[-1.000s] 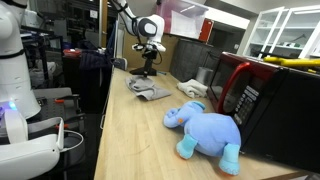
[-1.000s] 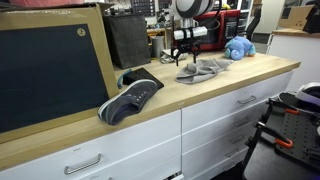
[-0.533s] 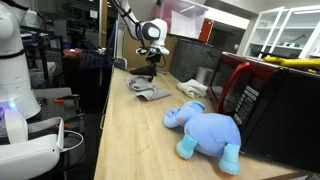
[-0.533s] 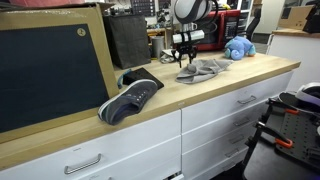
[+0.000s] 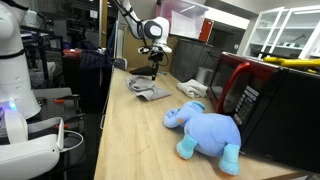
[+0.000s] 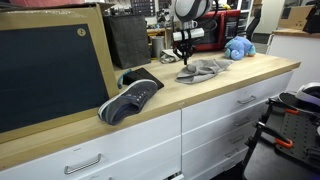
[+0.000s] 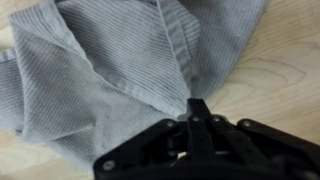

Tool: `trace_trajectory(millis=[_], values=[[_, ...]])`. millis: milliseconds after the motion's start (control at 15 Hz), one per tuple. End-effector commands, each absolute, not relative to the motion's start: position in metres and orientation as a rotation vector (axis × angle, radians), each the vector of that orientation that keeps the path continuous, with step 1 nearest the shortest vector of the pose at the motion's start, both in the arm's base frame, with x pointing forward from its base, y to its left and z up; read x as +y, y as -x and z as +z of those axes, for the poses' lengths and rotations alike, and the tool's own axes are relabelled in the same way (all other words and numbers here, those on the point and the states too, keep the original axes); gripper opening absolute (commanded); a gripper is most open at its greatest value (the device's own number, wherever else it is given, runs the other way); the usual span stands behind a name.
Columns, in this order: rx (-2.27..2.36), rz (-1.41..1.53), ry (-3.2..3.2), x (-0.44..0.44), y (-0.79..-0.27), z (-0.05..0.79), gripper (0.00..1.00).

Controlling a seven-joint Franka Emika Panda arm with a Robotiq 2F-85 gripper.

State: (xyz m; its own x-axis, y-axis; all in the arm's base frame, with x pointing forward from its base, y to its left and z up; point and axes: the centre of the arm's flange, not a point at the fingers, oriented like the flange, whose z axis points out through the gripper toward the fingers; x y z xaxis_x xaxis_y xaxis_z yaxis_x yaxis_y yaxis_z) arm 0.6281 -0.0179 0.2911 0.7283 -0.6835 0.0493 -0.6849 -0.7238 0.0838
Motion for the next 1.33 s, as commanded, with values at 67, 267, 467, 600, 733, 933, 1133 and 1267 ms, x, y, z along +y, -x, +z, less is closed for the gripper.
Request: trace_trajectory(millis=[67,267,467,600,733,933,1133,1267], values=[[-1.109,0.023,-2.806,-0.0179,-0.6259,0.2960,0.00],[-1.104,0.020,-2.797,-0.0199,-0.6258,0.2960,0.34],[-1.091,0.009,-2.785,-0.0213,-0.6237,0.2946,0.58],[-1.076,0.004,-2.777,-0.0215,-0.6216,0.2918,0.21],[-1.068,-0.010,-2.769,-0.0220,-0.6194,0.2893,0.24],[-1.061,-0.028,-2.763,-0.0224,-0.6168,0.2871,0.01],[-1.063,-0.043,-2.762,-0.0228,-0.6169,0.2906,0.00],[-1.068,-0.033,-2.769,-0.0227,-0.6182,0.2963,0.01]])
